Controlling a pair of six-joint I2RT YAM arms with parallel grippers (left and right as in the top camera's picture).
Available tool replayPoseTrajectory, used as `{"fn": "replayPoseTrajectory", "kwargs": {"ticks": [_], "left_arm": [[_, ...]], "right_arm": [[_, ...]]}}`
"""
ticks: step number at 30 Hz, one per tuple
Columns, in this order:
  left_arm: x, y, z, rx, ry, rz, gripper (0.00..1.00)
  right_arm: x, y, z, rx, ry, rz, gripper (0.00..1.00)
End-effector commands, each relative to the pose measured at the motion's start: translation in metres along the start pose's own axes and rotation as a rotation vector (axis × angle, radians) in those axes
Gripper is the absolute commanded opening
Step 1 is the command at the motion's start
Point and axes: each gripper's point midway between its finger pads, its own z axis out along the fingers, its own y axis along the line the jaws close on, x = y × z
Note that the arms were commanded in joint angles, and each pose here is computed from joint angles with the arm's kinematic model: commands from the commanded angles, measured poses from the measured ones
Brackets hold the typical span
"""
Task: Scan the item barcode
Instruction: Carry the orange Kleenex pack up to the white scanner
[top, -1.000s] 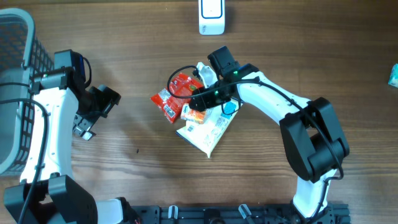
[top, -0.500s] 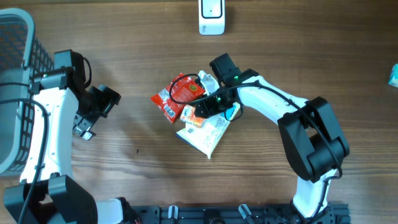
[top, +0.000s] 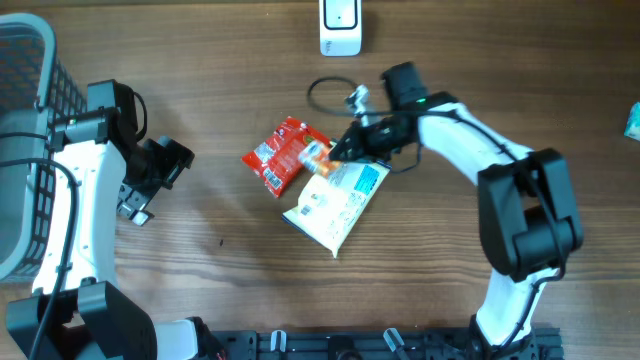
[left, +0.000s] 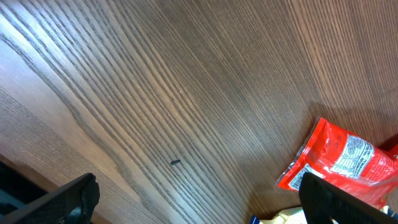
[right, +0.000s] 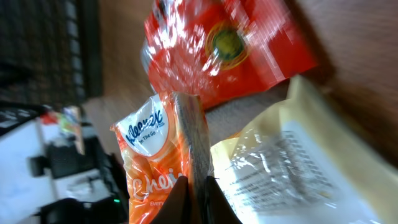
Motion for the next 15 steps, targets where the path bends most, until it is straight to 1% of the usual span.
{"fn": "replayPoseTrajectory", "kwargs": {"ticks": [1, 2, 5, 7, 9, 12, 15], "left_arm": [[0.0, 0.0, 0.0, 0.005, 0.005, -0.013, 1.0], [0.0, 0.0, 0.0, 0.005, 0.006, -0.013, 1.0], [0.0, 0.0, 0.0, 0.005, 0.006, -0.013, 1.0], [0.0, 0.0, 0.0, 0.005, 0.006, -0.013, 1.0], [0.0, 0.0, 0.0, 0.005, 0.006, -0.013, 1.0], [0.0, 0.0, 0.0, 0.005, 0.006, -0.013, 1.0], [0.0, 0.0, 0.0, 0.005, 0.006, -0.013, 1.0]], "right_arm": [[-0.021, 0.042, -0.053, -0.335, -0.065, -0.009, 0.04], [-0.026, 0.043, -0.062, -0.376, -0.081, 0.0, 0.04], [-0.047, 0.04, -0.111, -0.55, -0.144, 0.05, 0.04], [-0.055, 0.036, -0.137, -0.623, -0.158, 0.068, 0.04], [-0.061, 0.031, -0.159, -0.651, -0.178, 0.075, 0.04], [-0.065, 0.026, -0.169, -0.646, -0.197, 0.087, 0.04], [-0.064, 0.027, -0.166, -0.648, -0.189, 0.09, 0.04]]}}
